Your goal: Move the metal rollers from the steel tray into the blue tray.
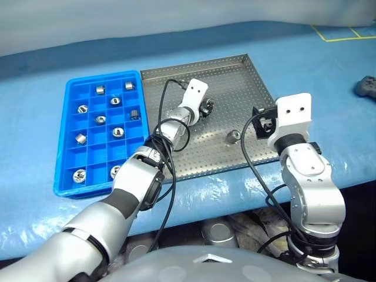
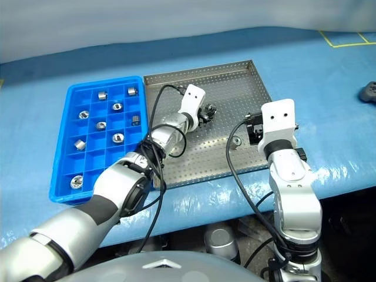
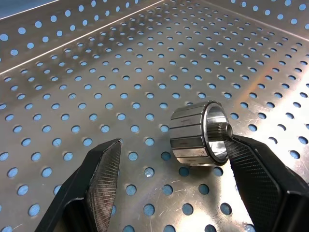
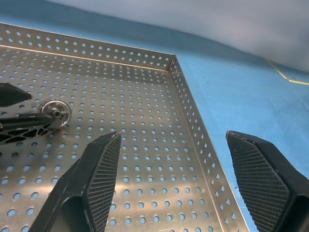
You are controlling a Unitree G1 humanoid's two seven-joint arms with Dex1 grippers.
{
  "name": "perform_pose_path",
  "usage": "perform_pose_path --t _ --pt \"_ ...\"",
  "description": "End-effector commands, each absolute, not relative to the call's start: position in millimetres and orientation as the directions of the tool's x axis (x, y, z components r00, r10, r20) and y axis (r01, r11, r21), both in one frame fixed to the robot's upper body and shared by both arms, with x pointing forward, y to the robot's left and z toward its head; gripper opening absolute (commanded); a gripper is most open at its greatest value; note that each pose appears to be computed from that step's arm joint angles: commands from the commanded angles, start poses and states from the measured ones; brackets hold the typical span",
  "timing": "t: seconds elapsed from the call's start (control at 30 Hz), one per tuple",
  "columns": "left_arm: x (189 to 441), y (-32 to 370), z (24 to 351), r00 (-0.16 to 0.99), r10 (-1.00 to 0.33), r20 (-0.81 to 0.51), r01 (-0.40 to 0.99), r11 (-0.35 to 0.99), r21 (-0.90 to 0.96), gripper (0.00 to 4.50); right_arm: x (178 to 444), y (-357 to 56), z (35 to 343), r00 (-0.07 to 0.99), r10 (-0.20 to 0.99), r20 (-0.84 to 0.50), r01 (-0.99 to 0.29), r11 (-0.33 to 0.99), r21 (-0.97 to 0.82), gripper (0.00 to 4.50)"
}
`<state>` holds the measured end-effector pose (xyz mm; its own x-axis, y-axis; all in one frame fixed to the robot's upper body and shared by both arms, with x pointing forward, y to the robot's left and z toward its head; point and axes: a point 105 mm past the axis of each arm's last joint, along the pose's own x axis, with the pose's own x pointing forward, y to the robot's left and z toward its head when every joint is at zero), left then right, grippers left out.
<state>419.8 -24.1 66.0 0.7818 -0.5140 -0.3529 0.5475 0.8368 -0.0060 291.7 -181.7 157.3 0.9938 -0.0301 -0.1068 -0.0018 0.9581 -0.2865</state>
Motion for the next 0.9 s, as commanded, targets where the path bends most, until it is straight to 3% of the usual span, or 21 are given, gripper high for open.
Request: perform_pose_path --t 0.03,0.17,0.27,0.37,0.5,0.67,0.9 --pt "390.8 -91.1 74.1 0.698 -0.634 -0.334 0.65 0.756 -0.077 3.69 290.3 -179.5 164.3 0.997 -0.023 -0.073 0.001 0.958 -0.287 3.67" --pt "386.9 -97.7 72.6 0.689 -0.641 -0.338 0.655 0.751 -0.089 3.69 291.2 -177.4 163.2 0.997 -0.014 -0.075 -0.008 0.958 -0.288 3.67" --pt "384.8 -104.7 77.4 0.683 -0.656 -0.321 0.661 0.742 -0.108 3.07 291.9 -176.0 159.9 0.996 -0.006 -0.091 -0.021 0.955 -0.297 3.7" --pt "380.3 -115.0 85.0 0.662 -0.693 -0.285 0.692 0.712 -0.124 2.14 291.2 -175.9 157.3 0.995 -0.004 -0.1 -0.026 0.954 -0.298 3.7" --pt "377.5 -120.3 89.0 0.649 -0.717 -0.255 0.706 0.692 -0.148 2.14 290.6 -175.3 154.4 0.994 -0.003 -0.109 -0.03 0.954 -0.299 3.7" --pt "377.7 -117.5 85.7 0.651 -0.714 -0.257 0.708 0.693 -0.133 0.96 291.1 -172.0 152.4 0.994 0.009 -0.113 -0.043 0.953 -0.299 3.7" --pt "378.7 -113.9 84.3 0.662 -0.71 -0.241 0.706 0.698 -0.116 0.96 292.4 -170.4 151.2 0.993 0.018 -0.116 -0.053 0.952 -0.302 3.7"
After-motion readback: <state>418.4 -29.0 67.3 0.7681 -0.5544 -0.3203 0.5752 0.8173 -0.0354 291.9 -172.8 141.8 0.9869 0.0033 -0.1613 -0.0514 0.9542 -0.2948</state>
